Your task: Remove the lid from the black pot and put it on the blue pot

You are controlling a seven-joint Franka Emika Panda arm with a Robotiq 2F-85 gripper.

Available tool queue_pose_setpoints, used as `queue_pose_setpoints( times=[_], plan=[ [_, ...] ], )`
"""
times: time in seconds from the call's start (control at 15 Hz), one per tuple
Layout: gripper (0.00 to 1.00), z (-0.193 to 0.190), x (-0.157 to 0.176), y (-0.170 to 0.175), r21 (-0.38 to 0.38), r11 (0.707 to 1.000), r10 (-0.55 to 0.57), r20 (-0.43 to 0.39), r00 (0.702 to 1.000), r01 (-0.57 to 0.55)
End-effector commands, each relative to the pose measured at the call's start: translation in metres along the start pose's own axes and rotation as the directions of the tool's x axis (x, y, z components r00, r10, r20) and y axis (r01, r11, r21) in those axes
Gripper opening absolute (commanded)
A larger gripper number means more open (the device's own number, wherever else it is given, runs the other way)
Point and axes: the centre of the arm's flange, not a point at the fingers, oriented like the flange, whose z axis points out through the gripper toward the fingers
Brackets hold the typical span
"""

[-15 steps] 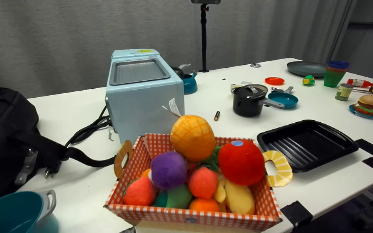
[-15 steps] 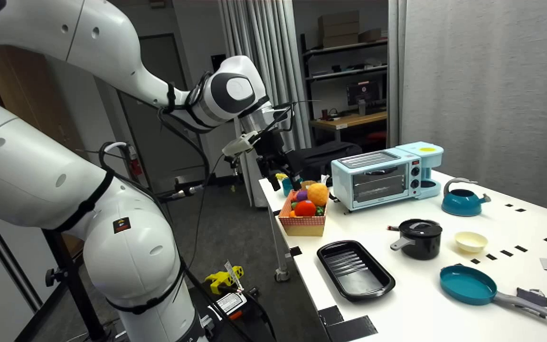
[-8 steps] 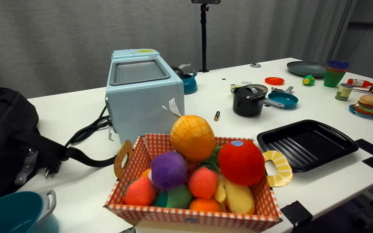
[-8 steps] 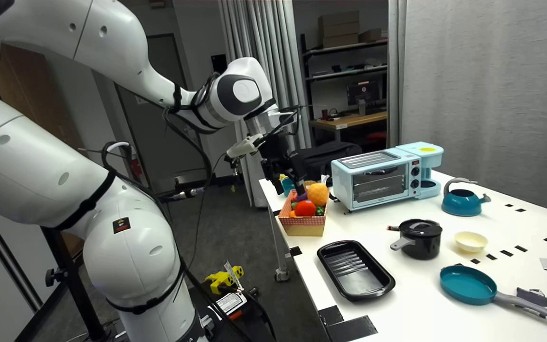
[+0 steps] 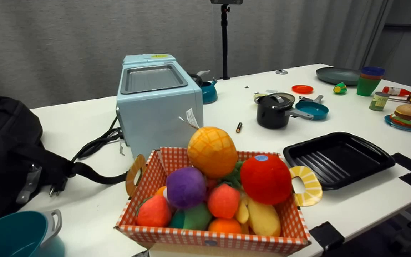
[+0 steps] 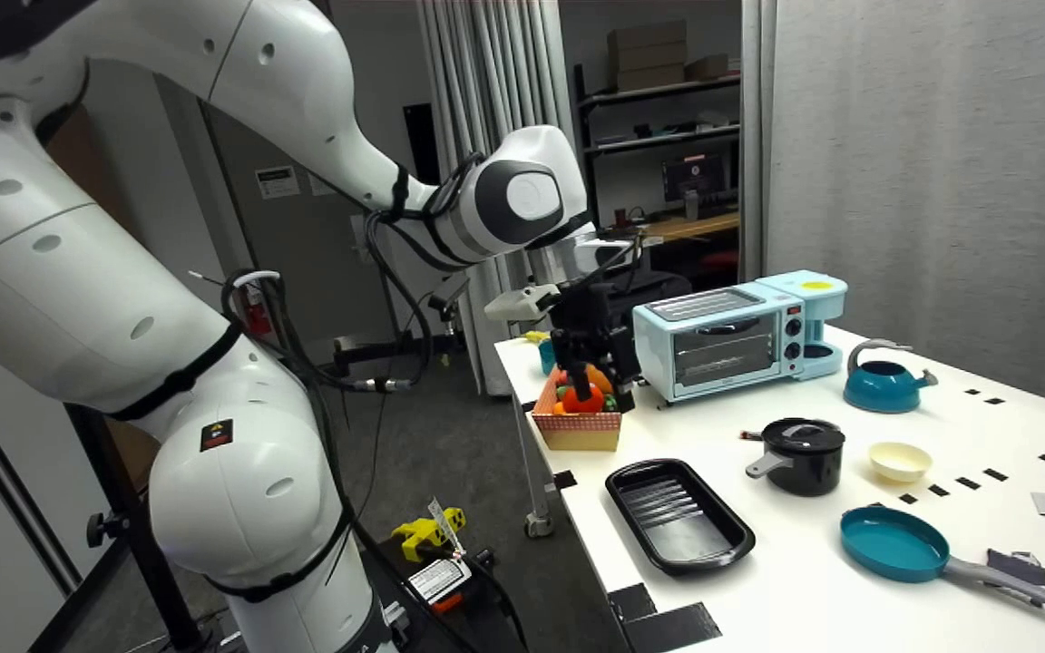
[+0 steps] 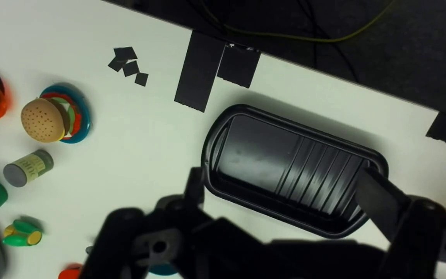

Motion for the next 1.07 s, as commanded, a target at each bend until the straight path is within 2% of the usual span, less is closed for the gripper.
queue_pose_setpoints(
  times=[0.0, 0.4, 0.47, 0.67, 1.0],
  plan=[
    [1.0, 0.031, 0.047, 0.023, 0.015, 0.996, 0.086, 0.012, 0.996, -0.086],
    [1.0, 0.06, 0.106, 0.058, 0.066, 0.98, 0.184, 0.068, 0.98, -0.189],
    [1.0, 0.054, 0.075, 0.052, 0.055, 0.986, 0.152, 0.057, 0.987, -0.155],
    [1.0, 0.063, 0.093, 0.06, 0.059, 0.983, 0.169, 0.07, 0.983, -0.173],
    [1.0, 0.064, 0.096, 0.059, 0.059, 0.983, 0.168, 0.071, 0.983, -0.172]
  ],
)
